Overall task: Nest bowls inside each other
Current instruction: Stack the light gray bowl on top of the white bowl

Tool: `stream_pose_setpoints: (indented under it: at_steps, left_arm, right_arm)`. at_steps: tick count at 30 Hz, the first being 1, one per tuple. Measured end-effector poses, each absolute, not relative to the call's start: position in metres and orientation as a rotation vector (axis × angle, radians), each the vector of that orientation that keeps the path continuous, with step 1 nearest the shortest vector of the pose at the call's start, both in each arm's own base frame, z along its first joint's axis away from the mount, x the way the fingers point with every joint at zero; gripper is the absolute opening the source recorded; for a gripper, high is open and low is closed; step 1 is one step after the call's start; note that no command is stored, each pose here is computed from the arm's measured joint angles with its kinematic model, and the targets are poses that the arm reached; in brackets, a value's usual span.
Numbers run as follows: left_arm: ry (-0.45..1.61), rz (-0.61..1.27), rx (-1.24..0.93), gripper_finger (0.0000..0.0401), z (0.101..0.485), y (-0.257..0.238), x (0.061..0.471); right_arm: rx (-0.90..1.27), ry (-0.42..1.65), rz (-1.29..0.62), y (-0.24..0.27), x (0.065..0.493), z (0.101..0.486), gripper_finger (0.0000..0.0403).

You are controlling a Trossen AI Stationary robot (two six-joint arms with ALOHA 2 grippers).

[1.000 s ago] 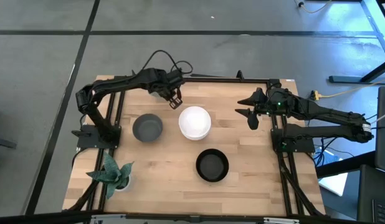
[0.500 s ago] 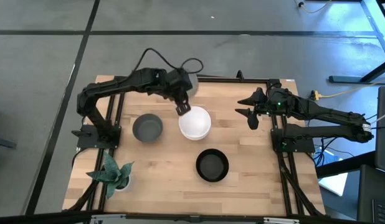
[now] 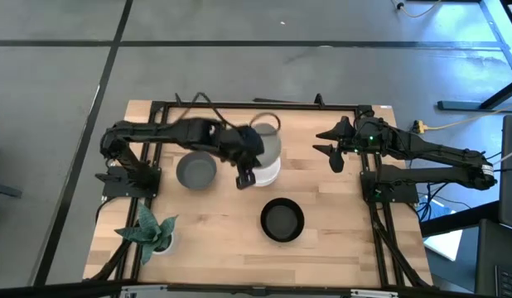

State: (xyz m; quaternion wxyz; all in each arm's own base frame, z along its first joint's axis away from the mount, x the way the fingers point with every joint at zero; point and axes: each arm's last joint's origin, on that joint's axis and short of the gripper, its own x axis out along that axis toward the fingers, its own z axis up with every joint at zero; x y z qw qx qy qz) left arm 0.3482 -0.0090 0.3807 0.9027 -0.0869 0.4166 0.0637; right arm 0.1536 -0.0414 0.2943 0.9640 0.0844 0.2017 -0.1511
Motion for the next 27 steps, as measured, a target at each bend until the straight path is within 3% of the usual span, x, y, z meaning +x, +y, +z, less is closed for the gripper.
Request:
stream_pose_setpoints:
  at_steps: [16, 27]
  left_arm:
    - [1.151, 0.279, -0.165, 0.0, 0.289, -0.022, 0.399]
    - [1.183, 0.236, -0.154, 0.0028, 0.279, -0.022, 0.405]
  right_arm:
    - [0.18, 0.441, -0.286, -0.04, 0.152, 0.292, 0.0207]
    - [0.182, 0.44, -0.279, -0.04, 0.153, 0.292, 0.0207]
